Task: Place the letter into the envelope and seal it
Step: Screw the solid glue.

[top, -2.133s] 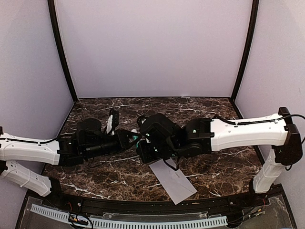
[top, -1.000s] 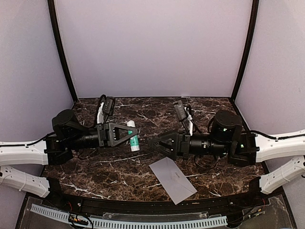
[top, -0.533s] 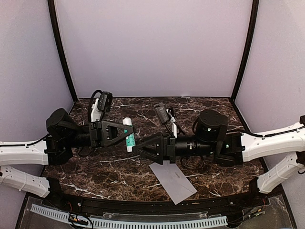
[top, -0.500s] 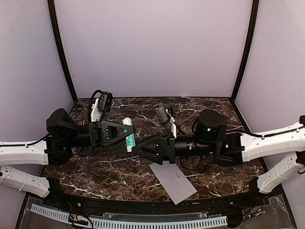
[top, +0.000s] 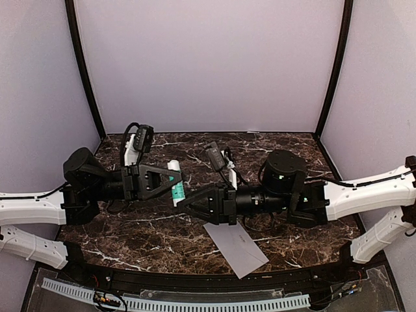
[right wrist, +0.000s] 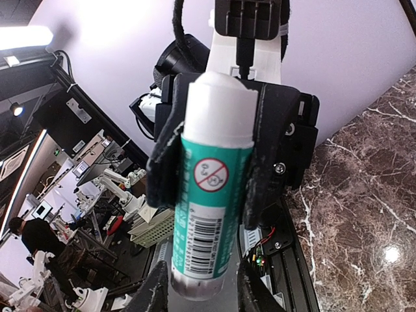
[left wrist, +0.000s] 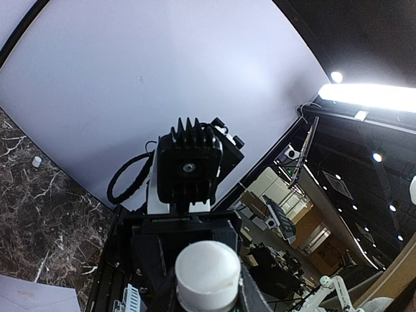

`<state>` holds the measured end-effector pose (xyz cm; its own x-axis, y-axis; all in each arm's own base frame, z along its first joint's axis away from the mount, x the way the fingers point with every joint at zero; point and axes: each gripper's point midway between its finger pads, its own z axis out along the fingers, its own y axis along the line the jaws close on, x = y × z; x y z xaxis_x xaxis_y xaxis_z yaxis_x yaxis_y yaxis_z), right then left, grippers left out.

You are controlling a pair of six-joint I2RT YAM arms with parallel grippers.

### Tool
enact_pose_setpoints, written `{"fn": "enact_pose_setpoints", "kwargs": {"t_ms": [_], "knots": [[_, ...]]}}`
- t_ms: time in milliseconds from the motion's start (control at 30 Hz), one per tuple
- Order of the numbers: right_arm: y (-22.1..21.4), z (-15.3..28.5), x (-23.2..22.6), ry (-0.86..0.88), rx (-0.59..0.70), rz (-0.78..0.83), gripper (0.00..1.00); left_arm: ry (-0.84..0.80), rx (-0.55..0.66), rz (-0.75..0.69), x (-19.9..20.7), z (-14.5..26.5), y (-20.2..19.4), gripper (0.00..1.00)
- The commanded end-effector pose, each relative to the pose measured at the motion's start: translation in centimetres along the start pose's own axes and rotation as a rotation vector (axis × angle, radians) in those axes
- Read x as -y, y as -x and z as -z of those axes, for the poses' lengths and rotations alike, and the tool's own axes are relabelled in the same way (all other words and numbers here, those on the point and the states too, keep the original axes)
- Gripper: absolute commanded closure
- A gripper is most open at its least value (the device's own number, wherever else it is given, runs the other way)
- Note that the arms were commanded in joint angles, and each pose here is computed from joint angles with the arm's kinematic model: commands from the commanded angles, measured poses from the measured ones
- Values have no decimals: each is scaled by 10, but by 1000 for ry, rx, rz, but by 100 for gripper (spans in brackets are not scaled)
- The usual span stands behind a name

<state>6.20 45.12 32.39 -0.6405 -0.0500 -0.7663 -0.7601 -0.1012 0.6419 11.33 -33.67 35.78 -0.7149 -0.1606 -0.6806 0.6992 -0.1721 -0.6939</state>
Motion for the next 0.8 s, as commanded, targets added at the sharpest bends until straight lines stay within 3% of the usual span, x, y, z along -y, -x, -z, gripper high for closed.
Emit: {"fn": "enact_pose_setpoints", "kwargs": {"t_ms": [0, 500, 767], "knots": [[15, -2, -19, 57, 39, 28, 69, -35, 31, -31, 10, 1, 8, 100], [16, 1, -9, 0, 53, 12, 86, -20, 35, -19, 4, 2, 6, 100], [16, 2, 19, -159, 43, -46, 92, 17, 28, -10, -8, 3, -1, 100]]}}
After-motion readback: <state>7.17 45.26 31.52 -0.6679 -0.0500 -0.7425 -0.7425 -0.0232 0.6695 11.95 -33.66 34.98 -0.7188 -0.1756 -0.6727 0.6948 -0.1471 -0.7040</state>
